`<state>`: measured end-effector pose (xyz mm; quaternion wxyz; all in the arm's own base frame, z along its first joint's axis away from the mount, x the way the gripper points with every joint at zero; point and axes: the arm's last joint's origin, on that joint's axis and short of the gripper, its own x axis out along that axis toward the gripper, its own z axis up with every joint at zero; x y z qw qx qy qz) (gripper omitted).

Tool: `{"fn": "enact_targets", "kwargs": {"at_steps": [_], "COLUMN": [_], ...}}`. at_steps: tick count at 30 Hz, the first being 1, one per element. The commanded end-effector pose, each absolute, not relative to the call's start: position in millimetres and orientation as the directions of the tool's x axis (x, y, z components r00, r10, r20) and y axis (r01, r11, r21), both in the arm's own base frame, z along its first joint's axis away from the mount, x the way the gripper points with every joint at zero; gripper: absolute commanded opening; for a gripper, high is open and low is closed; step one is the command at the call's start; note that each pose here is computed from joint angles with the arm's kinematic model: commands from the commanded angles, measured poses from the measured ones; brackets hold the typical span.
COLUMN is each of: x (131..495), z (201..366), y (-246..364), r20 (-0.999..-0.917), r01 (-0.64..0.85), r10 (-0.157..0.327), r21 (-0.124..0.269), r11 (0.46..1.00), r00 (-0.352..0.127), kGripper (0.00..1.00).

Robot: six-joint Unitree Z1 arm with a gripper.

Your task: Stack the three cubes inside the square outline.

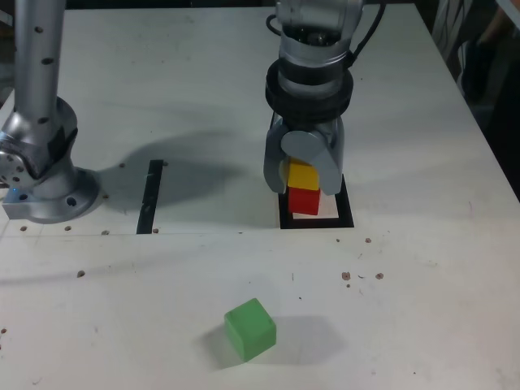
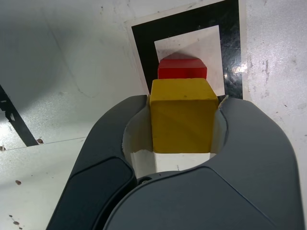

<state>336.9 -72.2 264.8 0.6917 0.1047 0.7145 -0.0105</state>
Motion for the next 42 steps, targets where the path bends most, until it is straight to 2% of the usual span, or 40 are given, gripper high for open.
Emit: {"fn": "enact_targets", "kwargs": {"at_steps": [1,10,16,24,31,36,42], "x": [338,337,338,338,337,333,316], "z": [262.2,252.5,252.3,251.9,249.6,254.7,274.0], "y": [-72,-65,-64,-64,-63,-61,-60], "r20": [-0.9905,-0.9916,-0.9917,-0.9931,-0.9946,-0.9948,-0.9939], "r01": [0.163,0.148,0.151,0.153,0.144,0.135,0.120], "r10": [0.134,0.115,0.116,0.110,0.100,0.101,0.109], "r21": [0.128,0.106,0.106,0.102,0.095,0.098,0.106], "r11": [0.978,0.983,0.983,0.983,0.985,0.986,0.987], "r00": [-0.028,-0.058,-0.055,-0.042,-0.026,-0.016,-0.017], "kGripper": [0.17,0.30,0.39,0.75,0.93,0.99,0.99]}}
